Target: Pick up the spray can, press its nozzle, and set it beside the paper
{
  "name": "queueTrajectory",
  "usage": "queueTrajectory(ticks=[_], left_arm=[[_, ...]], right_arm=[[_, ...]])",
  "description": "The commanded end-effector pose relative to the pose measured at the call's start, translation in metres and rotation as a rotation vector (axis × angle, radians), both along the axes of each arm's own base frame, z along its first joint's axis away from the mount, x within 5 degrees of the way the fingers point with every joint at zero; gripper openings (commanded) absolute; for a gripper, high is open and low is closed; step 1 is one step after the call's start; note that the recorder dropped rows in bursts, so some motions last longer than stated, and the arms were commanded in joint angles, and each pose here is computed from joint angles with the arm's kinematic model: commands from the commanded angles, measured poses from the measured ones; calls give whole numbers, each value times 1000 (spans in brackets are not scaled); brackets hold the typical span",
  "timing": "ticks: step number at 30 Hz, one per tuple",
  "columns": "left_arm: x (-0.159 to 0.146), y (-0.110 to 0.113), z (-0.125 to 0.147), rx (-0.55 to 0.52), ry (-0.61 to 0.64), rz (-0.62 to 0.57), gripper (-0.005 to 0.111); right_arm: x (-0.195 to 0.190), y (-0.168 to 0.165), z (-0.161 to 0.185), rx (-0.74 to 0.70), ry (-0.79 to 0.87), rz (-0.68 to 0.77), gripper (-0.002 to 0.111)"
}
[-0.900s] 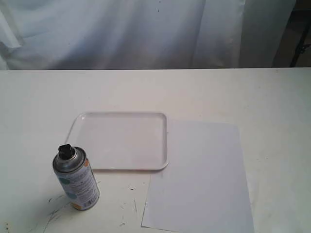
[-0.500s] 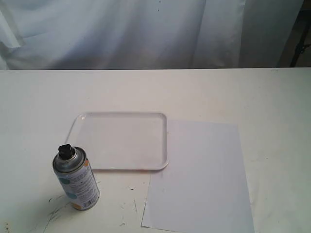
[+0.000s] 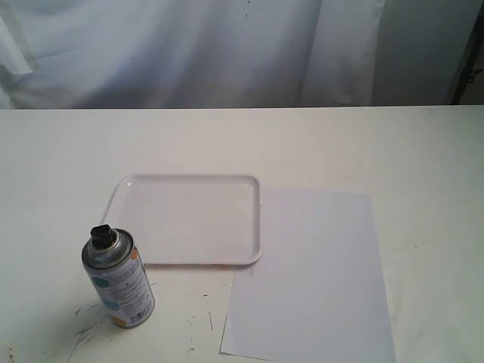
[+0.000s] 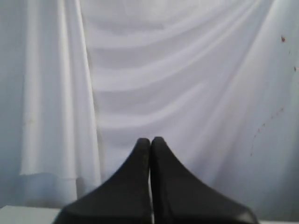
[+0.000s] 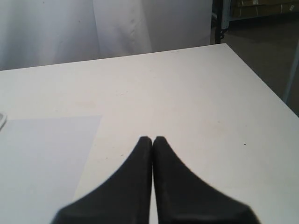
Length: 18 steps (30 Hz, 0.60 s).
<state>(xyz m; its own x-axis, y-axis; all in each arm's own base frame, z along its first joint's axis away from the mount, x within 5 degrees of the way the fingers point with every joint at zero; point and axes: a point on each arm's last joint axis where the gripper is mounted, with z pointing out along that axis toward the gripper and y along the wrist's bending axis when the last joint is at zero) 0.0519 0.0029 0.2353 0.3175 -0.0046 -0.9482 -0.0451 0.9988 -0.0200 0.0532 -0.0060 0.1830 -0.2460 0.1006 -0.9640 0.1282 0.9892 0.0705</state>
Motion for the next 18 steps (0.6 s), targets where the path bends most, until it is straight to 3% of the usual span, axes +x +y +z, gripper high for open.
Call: queueTrajectory(ticks=[1, 8, 12, 13, 15, 18], left_arm=[[-5, 1, 14, -96, -100, -23, 0], [-3, 1, 80, -64, -109, -14, 0], [33, 3, 126, -79, -40, -16, 0], [54, 3, 141, -91, 4, -19, 0], [85, 4, 155, -151, 97, -36, 0], [115, 5, 164, -132, 147, -32, 0]], right_arm=[[0, 0, -1, 0, 0, 4, 0], [0, 0, -1, 0, 0, 4, 0], [0, 0, -1, 0, 0, 4, 0], [0, 0, -1, 0, 0, 4, 0], [0, 0, -1, 0, 0, 4, 0], [0, 0, -1, 0, 0, 4, 0]])
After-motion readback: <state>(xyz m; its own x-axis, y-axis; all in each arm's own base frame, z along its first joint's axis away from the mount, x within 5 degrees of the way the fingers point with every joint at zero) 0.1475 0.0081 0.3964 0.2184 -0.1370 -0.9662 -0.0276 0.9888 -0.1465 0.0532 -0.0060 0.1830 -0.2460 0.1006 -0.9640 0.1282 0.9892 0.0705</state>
